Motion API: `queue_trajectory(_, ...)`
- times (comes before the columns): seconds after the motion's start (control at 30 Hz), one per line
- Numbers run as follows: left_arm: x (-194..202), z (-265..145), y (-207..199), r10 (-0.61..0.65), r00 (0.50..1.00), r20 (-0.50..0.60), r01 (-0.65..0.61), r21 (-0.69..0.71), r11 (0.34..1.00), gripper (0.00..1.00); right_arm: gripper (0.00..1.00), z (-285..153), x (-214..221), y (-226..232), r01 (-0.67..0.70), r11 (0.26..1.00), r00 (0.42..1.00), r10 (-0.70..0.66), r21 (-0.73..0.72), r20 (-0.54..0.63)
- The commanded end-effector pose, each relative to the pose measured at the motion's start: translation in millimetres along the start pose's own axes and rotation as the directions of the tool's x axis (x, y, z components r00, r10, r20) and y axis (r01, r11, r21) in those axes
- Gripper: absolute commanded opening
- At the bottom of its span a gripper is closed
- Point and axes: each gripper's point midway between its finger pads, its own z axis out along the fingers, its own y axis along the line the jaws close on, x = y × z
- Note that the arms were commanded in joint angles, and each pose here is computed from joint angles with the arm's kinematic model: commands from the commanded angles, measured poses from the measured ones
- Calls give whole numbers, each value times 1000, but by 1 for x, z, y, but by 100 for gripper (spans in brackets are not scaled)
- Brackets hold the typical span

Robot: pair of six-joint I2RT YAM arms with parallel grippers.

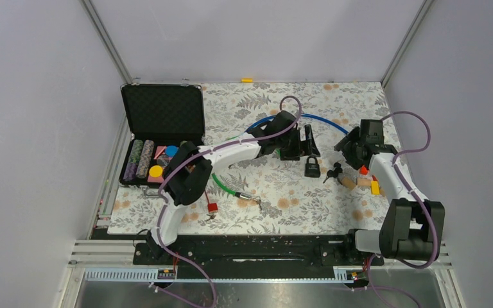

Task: Lock with the key
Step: Place the key at the center of the board, then move the lock to the center of the board.

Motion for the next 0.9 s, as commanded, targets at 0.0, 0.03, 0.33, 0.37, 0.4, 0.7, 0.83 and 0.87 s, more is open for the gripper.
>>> queue_trajectory(0.0,-39,-55,2,151,979,138,-140,-89,986,88,67,-9,16,25,96,991,993,-102,-94,-55)
queue_trajectory(0.03,-47,-69,4,166,970,176,-149,-108,983,89,65,-9,25,34,141,983,986,-150,-116,-74)
queue_trajectory(0.33,-71,-163,65,185,920,347,-91,-271,958,92,32,24,90,77,394,892,848,-446,-220,-286)
queue_trajectory(0.37,-69,-172,73,181,917,356,-79,-284,956,92,32,27,96,78,417,880,828,-471,-227,-304)
queue_trajectory(0.4,-68,-175,83,177,917,359,-67,-298,952,93,31,30,102,78,435,869,810,-492,-234,-320)
queue_trajectory(0.7,-71,-187,133,102,923,371,26,-323,946,93,30,44,114,53,533,834,748,-543,-141,-382)
queue_trajectory(0.83,-71,-187,142,90,930,357,33,-322,946,93,30,40,104,44,545,836,765,-526,-63,-372)
queue_trajectory(0.87,-72,-188,143,90,929,358,32,-323,946,93,30,38,103,42,548,835,763,-526,-55,-375)
